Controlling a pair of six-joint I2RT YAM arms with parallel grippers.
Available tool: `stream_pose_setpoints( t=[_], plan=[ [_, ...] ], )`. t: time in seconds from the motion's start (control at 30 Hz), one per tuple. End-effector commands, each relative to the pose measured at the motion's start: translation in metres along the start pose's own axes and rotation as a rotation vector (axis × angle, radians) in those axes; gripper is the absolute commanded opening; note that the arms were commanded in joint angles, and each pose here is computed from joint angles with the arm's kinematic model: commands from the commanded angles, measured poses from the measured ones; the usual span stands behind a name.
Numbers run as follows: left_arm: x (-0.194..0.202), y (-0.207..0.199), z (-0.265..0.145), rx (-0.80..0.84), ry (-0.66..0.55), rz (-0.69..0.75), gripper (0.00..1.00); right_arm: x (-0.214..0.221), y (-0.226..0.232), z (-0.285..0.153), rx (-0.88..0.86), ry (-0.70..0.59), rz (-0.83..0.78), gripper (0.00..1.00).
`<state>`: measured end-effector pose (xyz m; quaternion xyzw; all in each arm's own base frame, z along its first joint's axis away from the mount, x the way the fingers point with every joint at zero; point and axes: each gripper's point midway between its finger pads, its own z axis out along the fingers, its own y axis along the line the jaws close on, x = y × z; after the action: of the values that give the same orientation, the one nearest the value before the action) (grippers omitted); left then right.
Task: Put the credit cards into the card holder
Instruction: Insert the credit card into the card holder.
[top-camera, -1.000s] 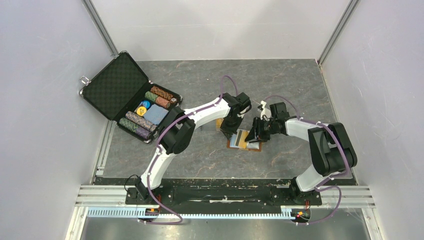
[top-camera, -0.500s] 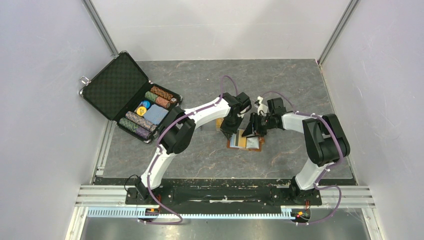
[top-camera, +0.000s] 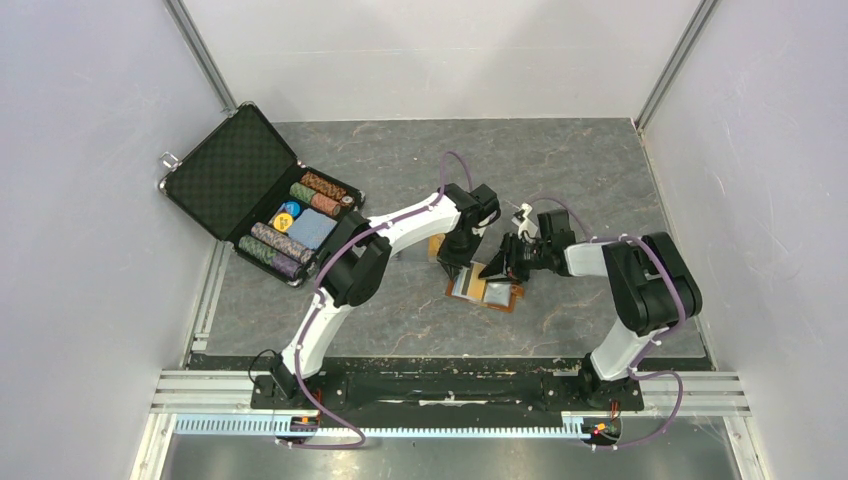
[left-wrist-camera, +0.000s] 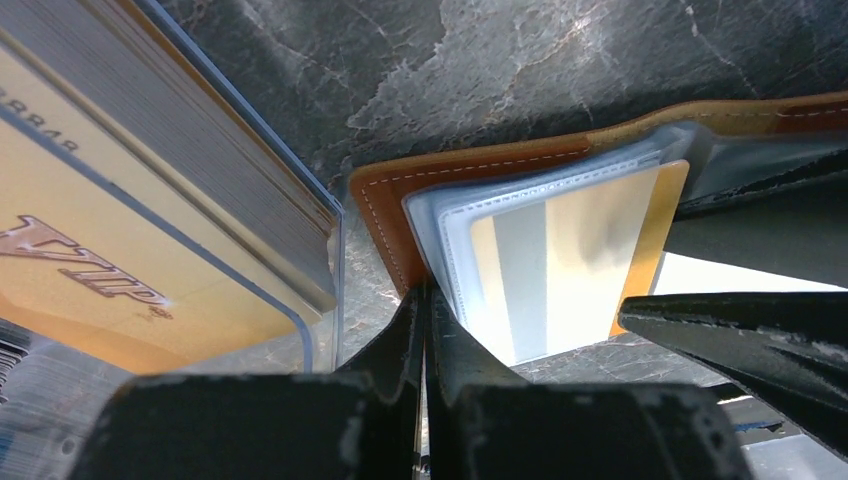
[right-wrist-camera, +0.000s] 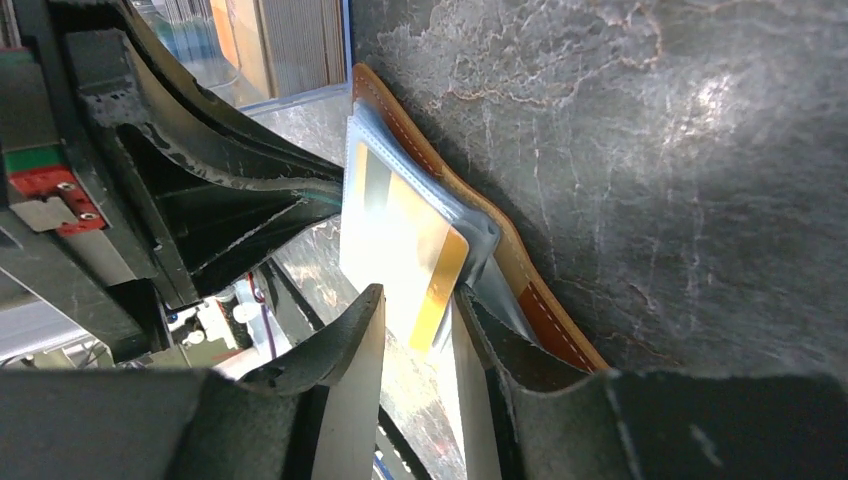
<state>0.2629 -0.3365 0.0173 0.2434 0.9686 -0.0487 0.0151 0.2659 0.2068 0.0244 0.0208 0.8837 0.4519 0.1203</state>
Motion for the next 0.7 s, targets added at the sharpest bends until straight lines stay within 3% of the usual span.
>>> stream_pose_setpoints(
  t=[0.0, 0.07, 0.1, 0.13, 0.23, 0.67],
  plan=[
    [-0.008, -0.009, 0.011, 0.044, -0.009, 0.032, 0.02, -0.011, 0.029, -0.004, -0.074, -0.033, -0.042, 0.33],
    [-0.008, -0.009, 0.010, 0.045, -0.010, 0.033, 0.02, -0.010, 0.016, -0.005, 0.007, -0.012, -0.061, 0.33],
    [-0.008, -0.009, 0.009, 0.045, -0.011, 0.032, 0.02, -0.040, 0.033, -0.009, 0.015, -0.052, -0.140, 0.33],
    [-0.008, -0.009, 0.008, 0.047, -0.013, 0.032, 0.02, -0.007, 0.002, -0.008, 0.096, 0.018, -0.088, 0.33],
    [-0.007, -0.011, 0.007, 0.055, -0.012, 0.034, 0.02, 0.001, -0.017, -0.014, 0.184, 0.049, -0.102, 0.33],
    [-0.009, -0.059, 0.004, 0.175, -0.011, 0.109, 0.05, -0.002, -0.058, -0.043, 0.281, 0.008, -0.055, 0.36]
  ],
)
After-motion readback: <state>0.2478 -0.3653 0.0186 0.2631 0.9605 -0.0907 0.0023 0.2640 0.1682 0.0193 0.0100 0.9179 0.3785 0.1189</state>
